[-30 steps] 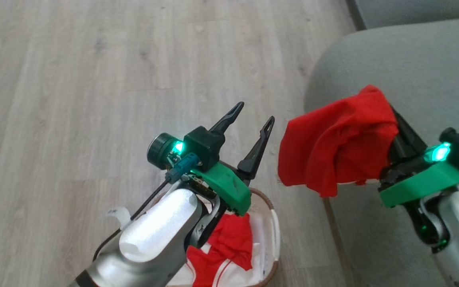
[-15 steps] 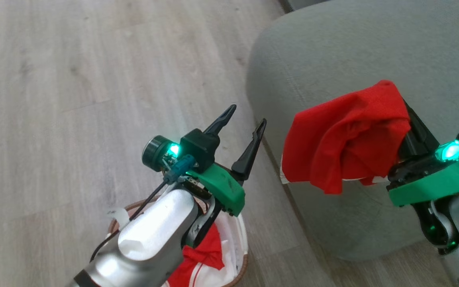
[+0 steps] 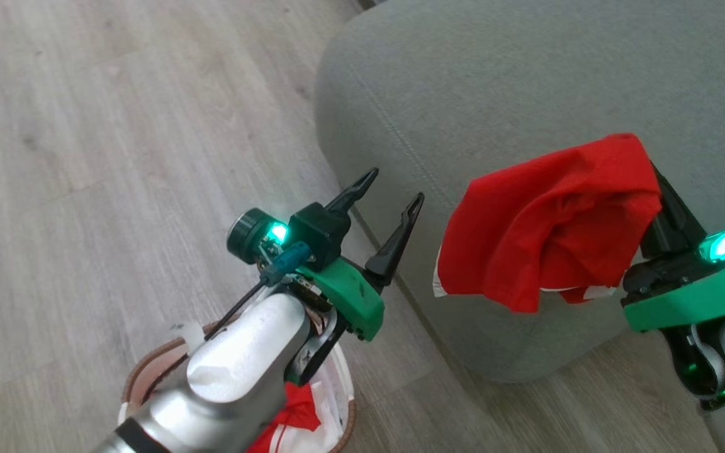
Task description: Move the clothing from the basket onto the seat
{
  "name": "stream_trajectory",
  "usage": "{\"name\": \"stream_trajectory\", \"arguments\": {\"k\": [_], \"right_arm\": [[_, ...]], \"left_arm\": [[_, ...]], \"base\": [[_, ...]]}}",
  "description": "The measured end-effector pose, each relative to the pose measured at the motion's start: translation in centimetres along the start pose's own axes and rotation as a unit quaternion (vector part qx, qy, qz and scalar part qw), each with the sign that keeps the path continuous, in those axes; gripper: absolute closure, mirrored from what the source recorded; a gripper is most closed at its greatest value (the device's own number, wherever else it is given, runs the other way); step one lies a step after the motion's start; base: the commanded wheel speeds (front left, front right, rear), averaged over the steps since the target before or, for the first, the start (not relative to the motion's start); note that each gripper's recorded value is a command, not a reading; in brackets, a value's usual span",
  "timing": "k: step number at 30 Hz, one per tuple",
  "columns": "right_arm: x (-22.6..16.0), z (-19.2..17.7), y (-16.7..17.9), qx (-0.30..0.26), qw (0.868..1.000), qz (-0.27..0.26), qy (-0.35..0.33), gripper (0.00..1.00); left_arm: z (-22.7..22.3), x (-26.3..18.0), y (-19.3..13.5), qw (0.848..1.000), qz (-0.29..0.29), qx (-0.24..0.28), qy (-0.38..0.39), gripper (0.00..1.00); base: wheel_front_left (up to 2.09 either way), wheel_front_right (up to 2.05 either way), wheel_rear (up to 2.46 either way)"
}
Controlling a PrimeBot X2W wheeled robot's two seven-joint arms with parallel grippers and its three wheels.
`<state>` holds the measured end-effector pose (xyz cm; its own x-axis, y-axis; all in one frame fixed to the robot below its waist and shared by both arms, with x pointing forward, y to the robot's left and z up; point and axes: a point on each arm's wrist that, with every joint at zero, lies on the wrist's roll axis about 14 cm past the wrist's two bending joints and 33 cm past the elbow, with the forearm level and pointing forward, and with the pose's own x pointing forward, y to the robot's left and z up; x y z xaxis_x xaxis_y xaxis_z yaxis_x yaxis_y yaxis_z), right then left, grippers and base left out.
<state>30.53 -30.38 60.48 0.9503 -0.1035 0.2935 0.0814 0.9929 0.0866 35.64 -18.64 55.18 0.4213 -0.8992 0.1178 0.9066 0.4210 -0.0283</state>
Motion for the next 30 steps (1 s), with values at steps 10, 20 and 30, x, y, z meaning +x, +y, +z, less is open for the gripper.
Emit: {"name": "stream_trajectory", "arguments": {"k": [10, 20, 30], "right_arm": [[-1.3, 0.7, -1.9, -0.015, 0.999, -0.033, 0.000, 1.00], [-1.1, 0.6, -2.7, -0.023, 0.999, -0.047, 0.005, 1.00], [7.5, 2.6, -6.3, -0.060, 0.997, -0.054, -0.019, 1.00]], "left_arm": [[-0.7, 1.6, -1.3, 0.999, -0.035, -0.008, 0.004, 0.00], [-1.2, 2.5, -1.3, 0.999, -0.041, -0.023, 0.003, 0.00], [-2.9, 4.5, 0.4, 0.998, -0.047, -0.032, 0.006, 0.00]], "base": [[0.00, 0.00, 0.00], [0.00, 0.00, 0.00], [0.00, 0.00, 0.00]]}}
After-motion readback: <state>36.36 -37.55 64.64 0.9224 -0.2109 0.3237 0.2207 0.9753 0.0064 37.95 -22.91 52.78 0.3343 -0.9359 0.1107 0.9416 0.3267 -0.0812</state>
